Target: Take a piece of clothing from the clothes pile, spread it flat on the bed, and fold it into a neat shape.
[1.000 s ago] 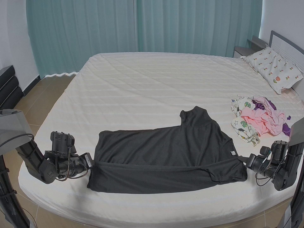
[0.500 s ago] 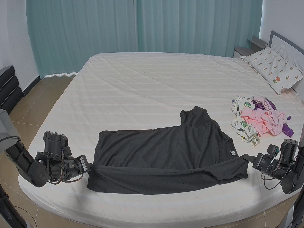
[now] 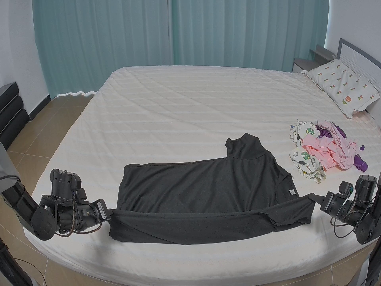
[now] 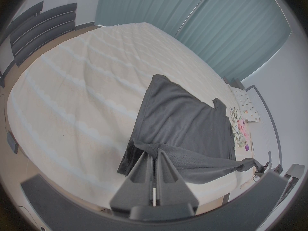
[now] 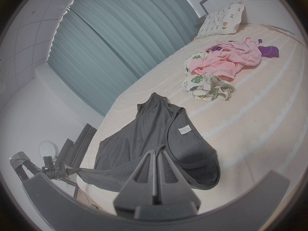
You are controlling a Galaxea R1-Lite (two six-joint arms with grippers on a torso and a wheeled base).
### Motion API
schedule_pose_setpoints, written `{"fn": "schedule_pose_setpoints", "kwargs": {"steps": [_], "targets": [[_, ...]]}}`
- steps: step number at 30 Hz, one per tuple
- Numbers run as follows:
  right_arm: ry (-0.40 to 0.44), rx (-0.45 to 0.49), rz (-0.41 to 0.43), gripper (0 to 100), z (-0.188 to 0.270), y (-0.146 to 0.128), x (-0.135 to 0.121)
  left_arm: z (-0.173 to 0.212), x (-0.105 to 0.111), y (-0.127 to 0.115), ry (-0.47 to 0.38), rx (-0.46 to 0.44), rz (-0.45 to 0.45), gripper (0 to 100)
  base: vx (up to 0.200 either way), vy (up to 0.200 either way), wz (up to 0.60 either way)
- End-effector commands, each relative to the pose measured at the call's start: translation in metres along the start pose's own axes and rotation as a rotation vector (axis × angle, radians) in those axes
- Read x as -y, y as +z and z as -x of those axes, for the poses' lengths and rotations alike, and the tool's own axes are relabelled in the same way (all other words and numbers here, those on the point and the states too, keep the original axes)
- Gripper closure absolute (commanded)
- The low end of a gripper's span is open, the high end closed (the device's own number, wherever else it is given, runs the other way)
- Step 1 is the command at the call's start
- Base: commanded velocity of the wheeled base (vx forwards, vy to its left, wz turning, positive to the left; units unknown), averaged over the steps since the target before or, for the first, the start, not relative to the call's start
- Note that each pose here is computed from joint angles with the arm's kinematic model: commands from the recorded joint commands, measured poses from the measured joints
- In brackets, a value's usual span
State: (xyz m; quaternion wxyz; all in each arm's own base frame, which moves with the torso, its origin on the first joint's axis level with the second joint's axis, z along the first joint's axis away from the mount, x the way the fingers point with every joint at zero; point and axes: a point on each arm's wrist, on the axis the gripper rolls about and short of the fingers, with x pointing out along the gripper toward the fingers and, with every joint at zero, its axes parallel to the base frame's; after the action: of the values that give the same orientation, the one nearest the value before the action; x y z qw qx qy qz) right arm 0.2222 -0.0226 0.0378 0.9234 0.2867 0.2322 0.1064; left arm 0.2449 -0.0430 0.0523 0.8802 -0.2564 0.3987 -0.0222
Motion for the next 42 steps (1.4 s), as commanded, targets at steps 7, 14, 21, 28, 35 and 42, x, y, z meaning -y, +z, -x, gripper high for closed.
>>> {"fn": "schedule_pose_setpoints", "kwargs": {"steps": [7,14,21,28,35,42], "targets": [[-0.016,-0.007,-0.007,100,-0.023,0.001,0.015,-0.031,-0.006,-0.001,-0.022,0.039,0.050,100,0.000,0.000,0.00],[-0.032,-0.046,-0.023,100,-0.048,-0.008,0.032,-0.052,-0.011,-0.004,-0.028,0.046,0.078,100,0.000,0.000,0.00],[-0.017,-0.031,-0.011,100,-0.066,-0.005,0.038,-0.063,-0.005,0.006,-0.047,0.081,0.114,100,0.000,0.000,0.00],[-0.009,-0.050,-0.009,100,-0.076,-0.009,0.039,-0.073,-0.005,0.012,-0.034,0.099,0.140,100,0.000,0.000,0.00],[-0.027,-0.047,0.004,100,-0.090,-0.014,0.039,-0.082,-0.007,0.009,-0.022,0.082,0.140,100,0.000,0.000,0.00],[-0.049,-0.033,0.005,100,-0.100,-0.014,0.045,-0.090,-0.008,0.010,-0.019,0.082,0.140,100,0.000,0.000,0.00]]}}
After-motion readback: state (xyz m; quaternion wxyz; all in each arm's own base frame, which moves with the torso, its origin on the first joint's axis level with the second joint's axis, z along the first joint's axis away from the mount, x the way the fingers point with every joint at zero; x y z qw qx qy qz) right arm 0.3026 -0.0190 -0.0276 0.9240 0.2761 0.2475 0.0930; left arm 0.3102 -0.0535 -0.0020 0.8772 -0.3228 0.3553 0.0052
